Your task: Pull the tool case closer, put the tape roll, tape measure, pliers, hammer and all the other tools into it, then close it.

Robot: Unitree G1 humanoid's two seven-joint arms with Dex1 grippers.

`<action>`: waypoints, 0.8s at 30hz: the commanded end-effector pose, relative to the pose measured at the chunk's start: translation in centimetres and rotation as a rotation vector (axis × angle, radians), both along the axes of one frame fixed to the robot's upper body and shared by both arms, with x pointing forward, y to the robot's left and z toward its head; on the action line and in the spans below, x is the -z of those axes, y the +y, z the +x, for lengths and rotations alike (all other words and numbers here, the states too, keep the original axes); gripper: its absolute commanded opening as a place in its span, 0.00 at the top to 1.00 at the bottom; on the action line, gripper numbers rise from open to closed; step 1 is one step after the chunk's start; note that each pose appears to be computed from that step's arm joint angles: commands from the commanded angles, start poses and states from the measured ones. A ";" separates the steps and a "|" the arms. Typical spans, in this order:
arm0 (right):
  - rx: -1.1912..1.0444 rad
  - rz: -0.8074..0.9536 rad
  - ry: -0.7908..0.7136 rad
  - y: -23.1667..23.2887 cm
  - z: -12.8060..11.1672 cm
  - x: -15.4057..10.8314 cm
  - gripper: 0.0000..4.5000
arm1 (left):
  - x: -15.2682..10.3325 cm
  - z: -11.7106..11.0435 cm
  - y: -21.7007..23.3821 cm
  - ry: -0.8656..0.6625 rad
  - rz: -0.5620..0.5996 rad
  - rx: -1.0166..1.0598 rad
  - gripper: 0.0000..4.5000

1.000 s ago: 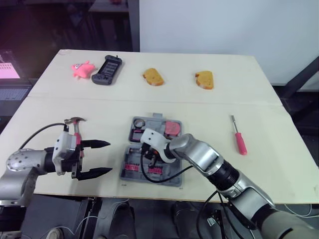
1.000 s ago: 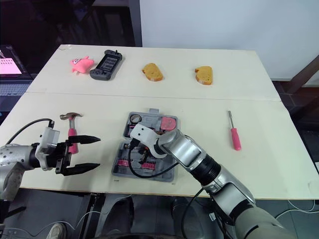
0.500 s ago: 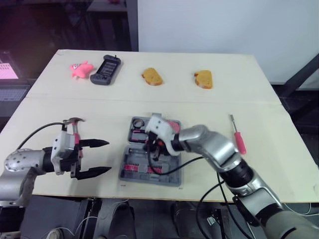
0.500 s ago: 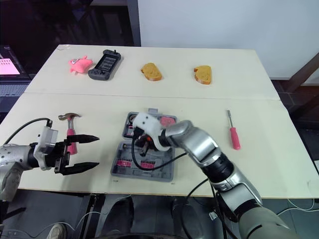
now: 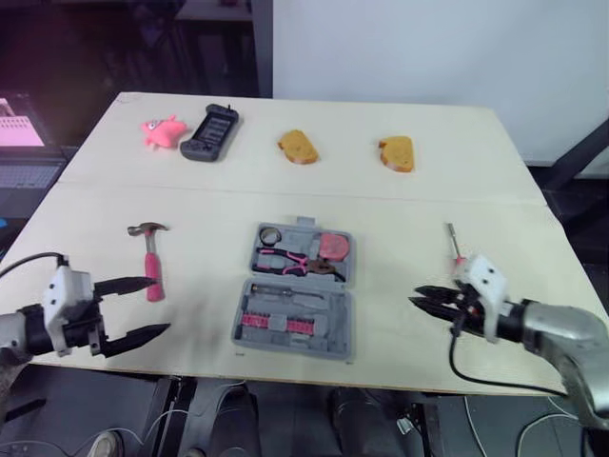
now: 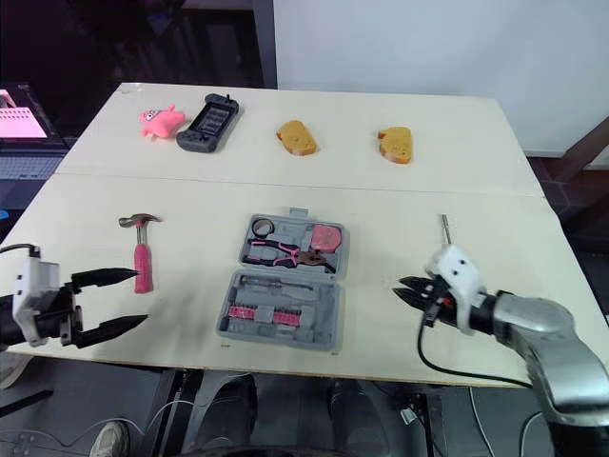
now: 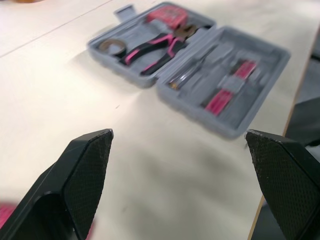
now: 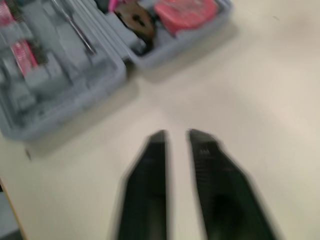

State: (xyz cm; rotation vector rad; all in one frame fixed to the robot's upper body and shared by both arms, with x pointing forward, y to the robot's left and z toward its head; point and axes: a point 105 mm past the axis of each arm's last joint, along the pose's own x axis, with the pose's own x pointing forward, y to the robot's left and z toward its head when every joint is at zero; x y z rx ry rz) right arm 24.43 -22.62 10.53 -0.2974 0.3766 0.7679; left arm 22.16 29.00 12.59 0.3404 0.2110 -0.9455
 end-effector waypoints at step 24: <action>-0.067 0.091 -0.167 -1.4 -2.1 -3.4 0.02 | -1.2 -0.5 2.6 -0.087 -0.023 -0.218 0.00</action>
